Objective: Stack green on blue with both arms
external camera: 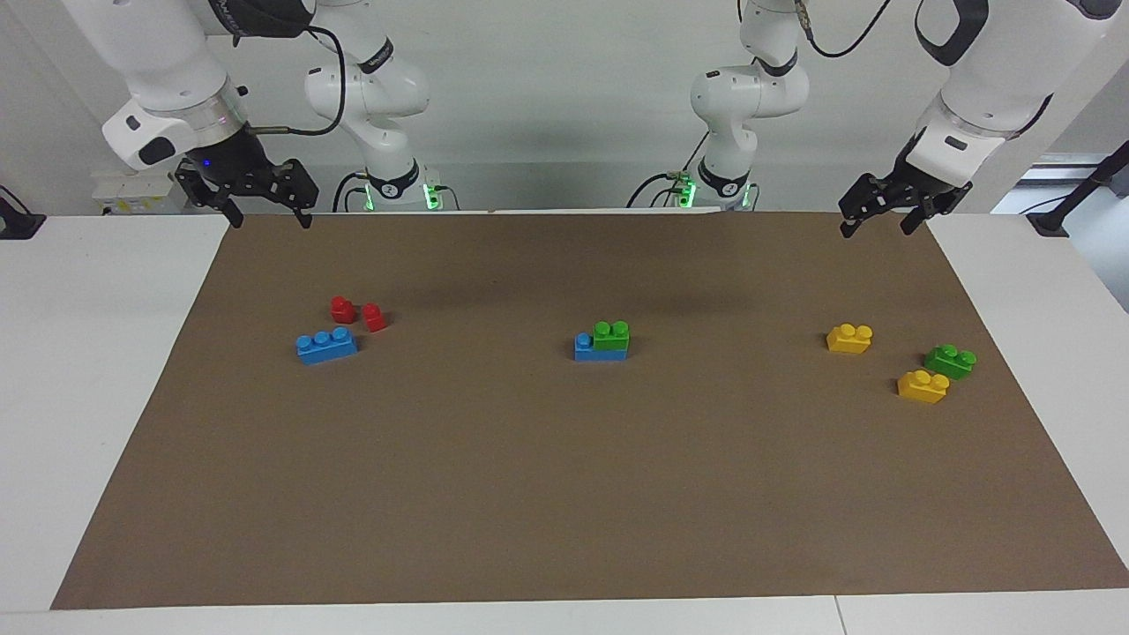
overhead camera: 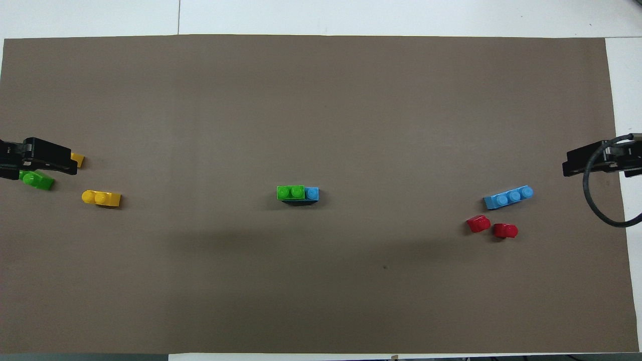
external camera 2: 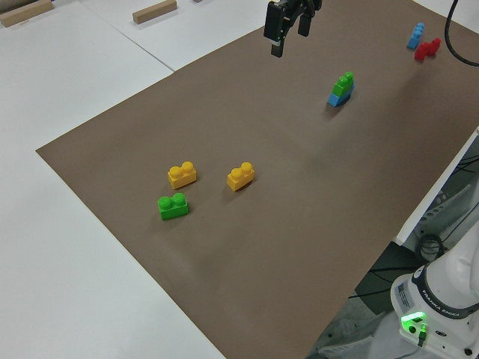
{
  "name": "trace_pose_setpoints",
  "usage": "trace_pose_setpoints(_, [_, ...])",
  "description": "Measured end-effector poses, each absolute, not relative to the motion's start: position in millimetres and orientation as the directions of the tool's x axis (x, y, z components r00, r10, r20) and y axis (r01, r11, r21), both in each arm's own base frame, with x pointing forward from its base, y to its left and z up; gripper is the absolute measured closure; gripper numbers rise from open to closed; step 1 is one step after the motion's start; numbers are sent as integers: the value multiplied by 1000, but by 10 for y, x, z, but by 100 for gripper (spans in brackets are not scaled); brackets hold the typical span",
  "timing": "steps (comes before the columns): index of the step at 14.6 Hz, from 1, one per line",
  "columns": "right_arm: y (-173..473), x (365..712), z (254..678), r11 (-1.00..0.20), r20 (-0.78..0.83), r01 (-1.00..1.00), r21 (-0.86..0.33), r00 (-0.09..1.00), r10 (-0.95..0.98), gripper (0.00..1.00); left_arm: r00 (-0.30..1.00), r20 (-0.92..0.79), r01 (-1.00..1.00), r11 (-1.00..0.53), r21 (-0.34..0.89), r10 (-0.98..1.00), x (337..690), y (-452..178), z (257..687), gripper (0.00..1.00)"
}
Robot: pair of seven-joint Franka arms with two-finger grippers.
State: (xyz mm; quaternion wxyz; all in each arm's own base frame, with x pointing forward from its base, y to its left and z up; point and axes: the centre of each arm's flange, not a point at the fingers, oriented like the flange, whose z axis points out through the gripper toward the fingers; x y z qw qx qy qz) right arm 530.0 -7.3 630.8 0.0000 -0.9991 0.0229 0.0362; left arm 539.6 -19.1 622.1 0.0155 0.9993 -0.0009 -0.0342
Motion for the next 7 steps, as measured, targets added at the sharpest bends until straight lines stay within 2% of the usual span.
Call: trace_pose_setpoints(7, [-74, 5302, 6305, -999, -73, -46, 2, 996, -46, 0, 998, -68, -1, -1000, 18, -3, 5397, -178, 6220, 0])
